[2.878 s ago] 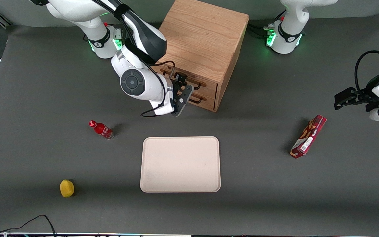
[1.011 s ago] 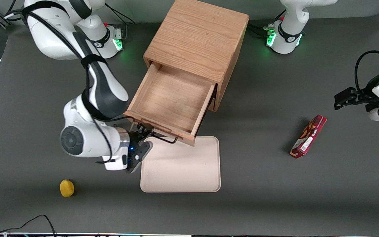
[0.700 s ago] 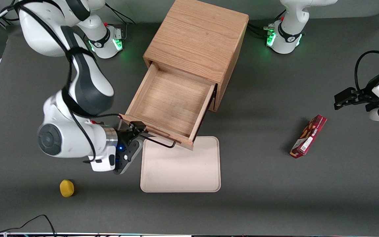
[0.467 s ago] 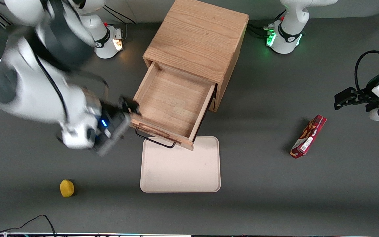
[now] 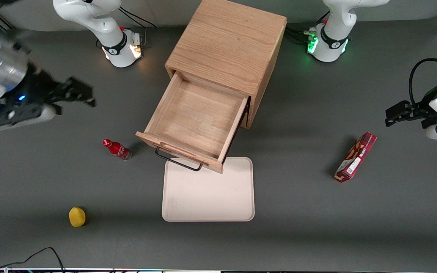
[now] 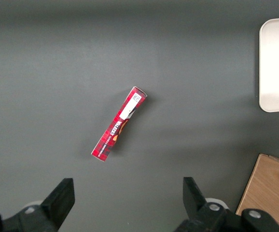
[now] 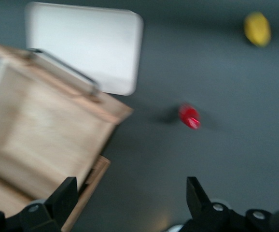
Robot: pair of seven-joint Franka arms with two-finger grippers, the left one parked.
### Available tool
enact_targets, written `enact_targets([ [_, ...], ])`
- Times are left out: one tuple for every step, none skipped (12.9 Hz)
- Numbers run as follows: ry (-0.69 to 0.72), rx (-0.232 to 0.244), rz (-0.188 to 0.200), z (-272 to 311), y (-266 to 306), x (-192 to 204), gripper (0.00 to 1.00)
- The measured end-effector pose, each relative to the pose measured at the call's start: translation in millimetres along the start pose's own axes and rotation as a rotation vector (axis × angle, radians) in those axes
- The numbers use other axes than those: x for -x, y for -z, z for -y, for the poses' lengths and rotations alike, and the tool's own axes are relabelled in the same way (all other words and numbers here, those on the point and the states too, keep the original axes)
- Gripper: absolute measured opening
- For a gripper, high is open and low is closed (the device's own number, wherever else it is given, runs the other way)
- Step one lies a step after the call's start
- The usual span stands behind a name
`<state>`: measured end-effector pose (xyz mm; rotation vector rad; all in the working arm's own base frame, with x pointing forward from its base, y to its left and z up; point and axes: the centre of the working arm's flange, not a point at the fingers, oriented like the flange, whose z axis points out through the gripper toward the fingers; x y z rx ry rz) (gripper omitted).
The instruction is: Open upper drawer
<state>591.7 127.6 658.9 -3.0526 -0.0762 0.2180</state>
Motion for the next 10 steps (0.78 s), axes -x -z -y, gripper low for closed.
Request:
enact_targets([
  [-0.054, 0.013, 0.032, -22.9, -14.2, -2.7, 1.00],
  [-0.098, 0.022, 0.036, -42.4, -25.6, -2.0, 1.00],
  [-0.130, 0.020, 0.014, -58.7, -35.0, 2.8, 1.00],
  [-0.157, 0.013, -0.017, -71.5, -45.0, 11.8, 1.00],
  [-0.177, 0.013, -0.040, -80.7, -55.4, 24.8, 1.00],
  [-0.185, 0.020, -0.052, -86.2, -63.1, 39.2, 1.00],
  [-0.183, 0.026, -0.059, -88.8, -66.0, 50.4, 1.00],
  [-0.185, 0.030, -0.068, -89.7, -65.4, 57.3, 1.00],
  [-0.192, 0.031, -0.073, -90.2, -63.6, 61.1, 1.00],
  [-0.199, 0.035, -0.077, -93.0, -61.8, 62.2, 1.00],
])
